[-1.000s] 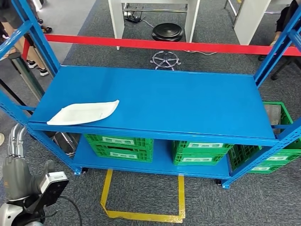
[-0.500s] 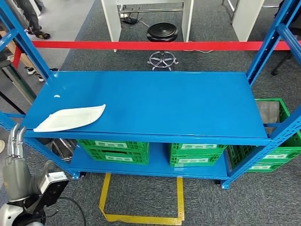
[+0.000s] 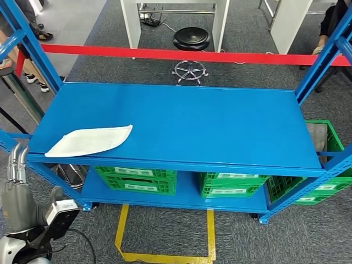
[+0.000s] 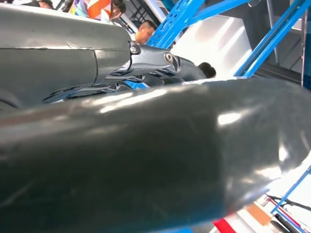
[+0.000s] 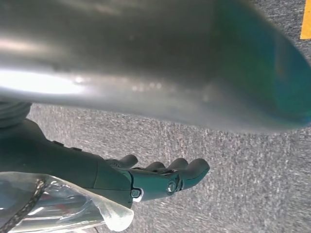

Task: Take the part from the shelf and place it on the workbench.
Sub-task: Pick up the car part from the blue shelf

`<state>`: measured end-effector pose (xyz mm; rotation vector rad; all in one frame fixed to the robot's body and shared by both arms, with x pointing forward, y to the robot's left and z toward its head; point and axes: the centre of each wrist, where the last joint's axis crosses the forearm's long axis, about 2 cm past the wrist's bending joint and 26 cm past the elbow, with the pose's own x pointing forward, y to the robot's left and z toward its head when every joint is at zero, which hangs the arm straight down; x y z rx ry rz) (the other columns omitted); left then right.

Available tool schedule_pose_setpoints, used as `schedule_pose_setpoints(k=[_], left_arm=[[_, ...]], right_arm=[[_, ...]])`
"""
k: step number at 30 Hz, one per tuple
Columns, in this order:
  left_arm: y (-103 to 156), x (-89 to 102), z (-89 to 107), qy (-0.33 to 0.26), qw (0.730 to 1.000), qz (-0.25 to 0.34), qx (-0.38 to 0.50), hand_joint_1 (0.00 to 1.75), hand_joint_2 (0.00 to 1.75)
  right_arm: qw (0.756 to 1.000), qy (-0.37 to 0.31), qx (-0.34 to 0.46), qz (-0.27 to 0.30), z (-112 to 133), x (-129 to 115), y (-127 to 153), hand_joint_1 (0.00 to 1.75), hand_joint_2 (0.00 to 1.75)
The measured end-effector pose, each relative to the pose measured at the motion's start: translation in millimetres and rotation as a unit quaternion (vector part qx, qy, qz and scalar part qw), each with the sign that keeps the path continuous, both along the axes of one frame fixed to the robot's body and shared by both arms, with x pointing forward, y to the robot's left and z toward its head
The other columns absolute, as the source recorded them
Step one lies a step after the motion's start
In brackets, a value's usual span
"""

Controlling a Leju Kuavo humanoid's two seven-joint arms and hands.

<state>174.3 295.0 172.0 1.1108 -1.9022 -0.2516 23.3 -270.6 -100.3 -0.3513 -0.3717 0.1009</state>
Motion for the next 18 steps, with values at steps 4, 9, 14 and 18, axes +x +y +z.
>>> schedule_pose_setpoints(k=[4, 9, 14, 18], left_arm=[[0.2, 0.4, 0.2, -0.001, 1.0, 0.001, 0.0, 0.0, 0.0], [0.1, 1.3, 0.9, -0.004, 1.0, 0.0, 0.0, 0.0, 0.0], [0.2, 0.8, 0.4, -0.003, 1.0, 0.0, 0.0, 0.0, 0.0], [0.3, 1.0, 0.4, -0.003, 1.0, 0.0, 0.001, 0.0, 0.0]], right_arm=[[1.0, -0.001, 0.0, 0.0, 0.1, 1.7, -0.1, 0.0, 0.0], [1.0, 0.0, 0.0, 0.001, 0.1, 0.7, -0.1, 0.0, 0.0], [1.0, 0.0, -0.001, 0.001, 0.1, 1.1, -0.1, 0.0, 0.0], [1.0, -0.001, -0.002, 0.002, 0.2, 1.8, 0.0, 0.0, 0.0]])
